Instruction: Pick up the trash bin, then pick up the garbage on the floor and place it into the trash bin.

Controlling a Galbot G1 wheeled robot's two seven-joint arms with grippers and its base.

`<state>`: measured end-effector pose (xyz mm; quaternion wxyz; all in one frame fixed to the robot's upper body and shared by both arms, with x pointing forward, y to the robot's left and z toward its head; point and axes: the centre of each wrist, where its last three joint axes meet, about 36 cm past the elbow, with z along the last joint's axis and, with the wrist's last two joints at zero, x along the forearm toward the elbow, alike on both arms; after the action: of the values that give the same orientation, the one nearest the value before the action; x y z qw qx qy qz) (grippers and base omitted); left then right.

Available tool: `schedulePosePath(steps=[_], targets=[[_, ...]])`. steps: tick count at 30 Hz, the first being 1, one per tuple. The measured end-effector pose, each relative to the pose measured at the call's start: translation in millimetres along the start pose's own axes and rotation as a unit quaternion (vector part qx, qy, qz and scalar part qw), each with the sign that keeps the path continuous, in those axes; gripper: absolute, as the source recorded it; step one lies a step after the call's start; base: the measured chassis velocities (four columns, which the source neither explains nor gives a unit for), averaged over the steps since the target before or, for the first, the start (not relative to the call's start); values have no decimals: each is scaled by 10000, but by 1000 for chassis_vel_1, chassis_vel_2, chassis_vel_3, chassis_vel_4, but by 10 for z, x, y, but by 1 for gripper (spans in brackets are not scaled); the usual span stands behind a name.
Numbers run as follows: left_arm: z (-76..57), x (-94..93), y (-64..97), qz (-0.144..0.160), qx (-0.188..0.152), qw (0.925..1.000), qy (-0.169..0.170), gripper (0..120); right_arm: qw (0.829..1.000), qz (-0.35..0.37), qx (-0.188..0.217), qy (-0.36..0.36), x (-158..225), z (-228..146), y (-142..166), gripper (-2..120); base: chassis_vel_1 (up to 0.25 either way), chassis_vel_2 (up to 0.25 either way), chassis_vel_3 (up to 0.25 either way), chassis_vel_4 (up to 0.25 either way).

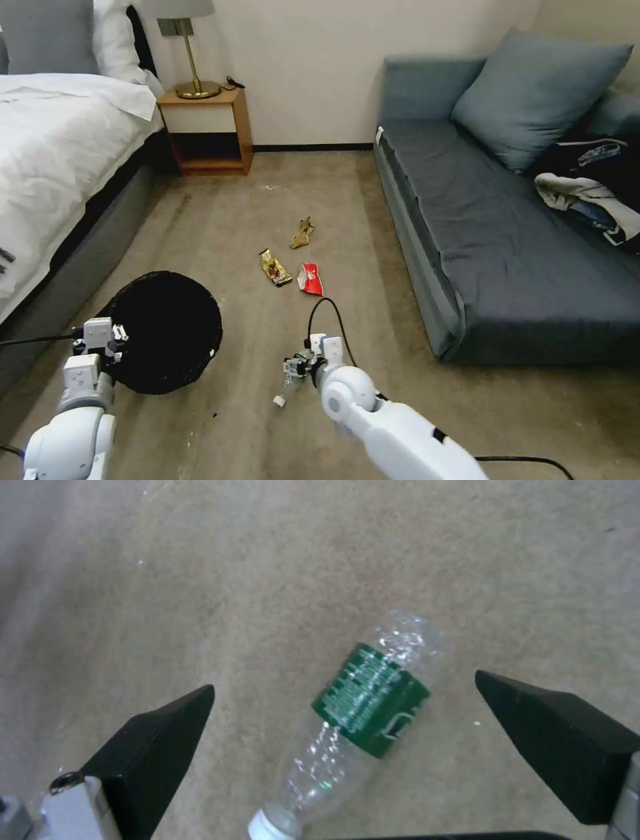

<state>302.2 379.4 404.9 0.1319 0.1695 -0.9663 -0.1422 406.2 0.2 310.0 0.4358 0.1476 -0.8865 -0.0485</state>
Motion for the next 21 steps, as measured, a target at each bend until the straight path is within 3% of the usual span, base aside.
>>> schedulePosePath(steps=[7, 11, 21], targets=[[-35, 43, 19, -41, -22, 10000, -63, 5, 9999, 83, 70, 27, -255, -34, 156, 100, 0, 0, 0, 0], [-25, 111, 49, -91, -28, 9999, -72, 5, 9988, 322, 368, 50, -497, 36, 238, 100, 0, 0, 0, 0], [11, 162, 43, -162, -18, 9998, -79, 5, 9965, 553, 606, 152, -664, 145, 243, 100, 0, 0, 0, 0]])
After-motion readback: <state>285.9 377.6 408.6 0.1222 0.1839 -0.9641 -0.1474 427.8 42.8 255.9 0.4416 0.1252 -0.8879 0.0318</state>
